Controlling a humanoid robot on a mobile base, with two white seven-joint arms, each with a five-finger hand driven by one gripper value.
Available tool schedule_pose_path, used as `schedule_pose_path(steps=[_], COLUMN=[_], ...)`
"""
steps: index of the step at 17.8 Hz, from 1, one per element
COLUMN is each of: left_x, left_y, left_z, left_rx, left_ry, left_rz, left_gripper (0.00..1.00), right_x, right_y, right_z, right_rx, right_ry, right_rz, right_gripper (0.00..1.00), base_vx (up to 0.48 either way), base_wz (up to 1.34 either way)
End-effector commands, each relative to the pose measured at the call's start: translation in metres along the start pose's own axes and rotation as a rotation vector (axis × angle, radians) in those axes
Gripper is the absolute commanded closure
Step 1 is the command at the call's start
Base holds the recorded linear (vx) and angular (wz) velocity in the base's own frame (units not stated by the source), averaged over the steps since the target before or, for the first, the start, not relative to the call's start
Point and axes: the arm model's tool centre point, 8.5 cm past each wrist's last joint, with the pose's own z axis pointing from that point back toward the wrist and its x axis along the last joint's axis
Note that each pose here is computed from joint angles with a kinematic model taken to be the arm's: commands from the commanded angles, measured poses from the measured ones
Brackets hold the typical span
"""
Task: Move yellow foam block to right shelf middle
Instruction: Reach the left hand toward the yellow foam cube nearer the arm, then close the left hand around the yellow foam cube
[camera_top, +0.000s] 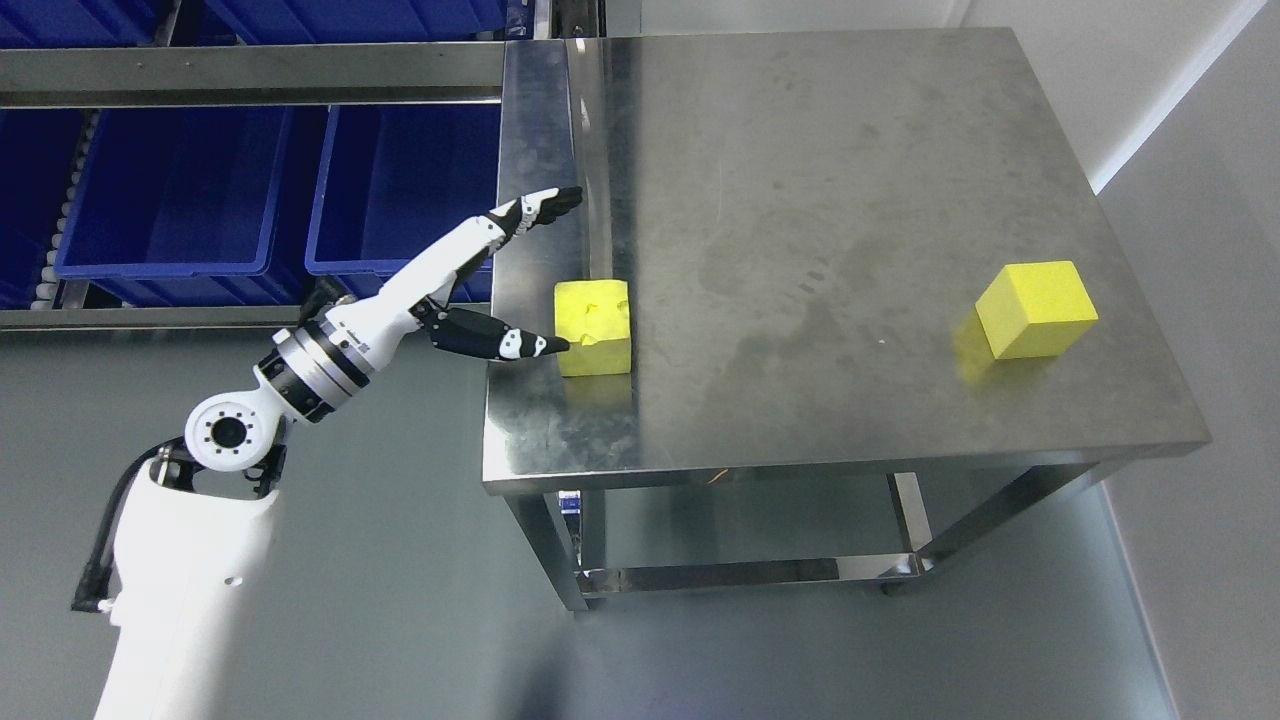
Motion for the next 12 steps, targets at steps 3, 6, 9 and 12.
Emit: schedule_pose_path(steps=[3, 6, 9, 12], left_x=[-0.024, -0.039, -0.037, -0.038], left_y=[-0.073, -0.068, -0.059, -0.056], left_z=[-0.06, -0.064, -0.064, -0.062], left_rx=[-0.162, -0.17, -0.158, -0.15], left_ry=[0.045, 0.095, 0.092, 0.094], left_rz=[0.164, 0.157, 0.145, 0.144], left_gripper=[0.01, 0.01, 0.15, 0.28], right_x=[0.006, 0.006, 0.006, 0.006], right_y=[-0.011, -0.011, -0.011, -0.011], right_z=[-0.001, -0.001, -0.001, -0.001], right_rx=[-0.019, -0.019, -0.019, -0.019], right_ry=[-0.017, -0.017, -0.017, -0.017], right_rz=[0.005, 0.005, 0.003, 0.003], right_gripper=[0.0, 0.0, 0.0, 0.0], base_vx=[0.0, 0.0, 0.0, 0.001], base_wz=[0.0, 0.0, 0.0, 0.02])
